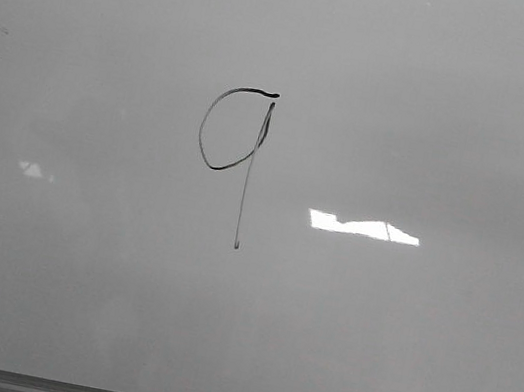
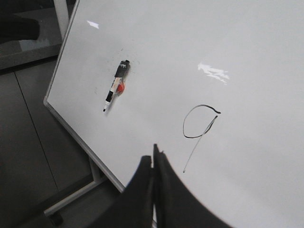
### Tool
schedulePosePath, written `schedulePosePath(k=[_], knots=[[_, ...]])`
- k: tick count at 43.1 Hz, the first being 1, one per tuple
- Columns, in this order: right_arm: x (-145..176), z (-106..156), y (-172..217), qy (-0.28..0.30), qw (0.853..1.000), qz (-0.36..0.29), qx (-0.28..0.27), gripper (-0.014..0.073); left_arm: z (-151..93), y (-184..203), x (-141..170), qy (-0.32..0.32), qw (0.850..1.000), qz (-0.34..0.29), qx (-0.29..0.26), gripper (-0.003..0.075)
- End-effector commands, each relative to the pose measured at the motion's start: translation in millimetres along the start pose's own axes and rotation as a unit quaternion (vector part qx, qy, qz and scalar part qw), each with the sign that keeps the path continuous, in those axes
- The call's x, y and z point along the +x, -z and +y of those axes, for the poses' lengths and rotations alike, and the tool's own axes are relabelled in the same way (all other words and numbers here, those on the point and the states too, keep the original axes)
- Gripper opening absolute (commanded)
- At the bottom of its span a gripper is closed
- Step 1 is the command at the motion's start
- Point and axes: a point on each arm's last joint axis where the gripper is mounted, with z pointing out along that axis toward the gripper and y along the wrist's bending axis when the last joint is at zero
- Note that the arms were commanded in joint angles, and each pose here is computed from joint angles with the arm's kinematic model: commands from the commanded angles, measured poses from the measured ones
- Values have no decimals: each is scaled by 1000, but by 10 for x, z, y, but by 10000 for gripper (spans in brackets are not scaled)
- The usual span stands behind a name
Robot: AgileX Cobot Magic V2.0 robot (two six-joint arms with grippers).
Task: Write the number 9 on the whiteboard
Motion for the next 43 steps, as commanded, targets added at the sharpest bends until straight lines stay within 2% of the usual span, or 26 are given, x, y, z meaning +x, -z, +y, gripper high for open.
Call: schedulePosePath(k=[1, 10, 29, 32, 37, 43], knots=[[-106, -22, 21, -12, 999, -29, 14, -69, -15, 229, -155, 2, 996, -84, -6, -19], [-106, -22, 21, -12, 999, -29, 14, -69, -43, 487, -177, -4, 990, -141, -8, -19], [-106, -22, 21, -12, 999, -29, 14, -69, -37, 478, -160, -6, 990, -143, -11, -19], [-106, -22, 21, -12, 999, -29, 14, -69, -12, 466, -109, -18, 988, -152, -28, -19], [-106, -22, 21, -12, 999, -29, 14, -69, 33, 496, 24, 0, 980, -192, -55, -19], [-106, -21, 20, -12, 999, -28, 14, -69, 32, 471, 371, -4, 976, -211, -61, -19]])
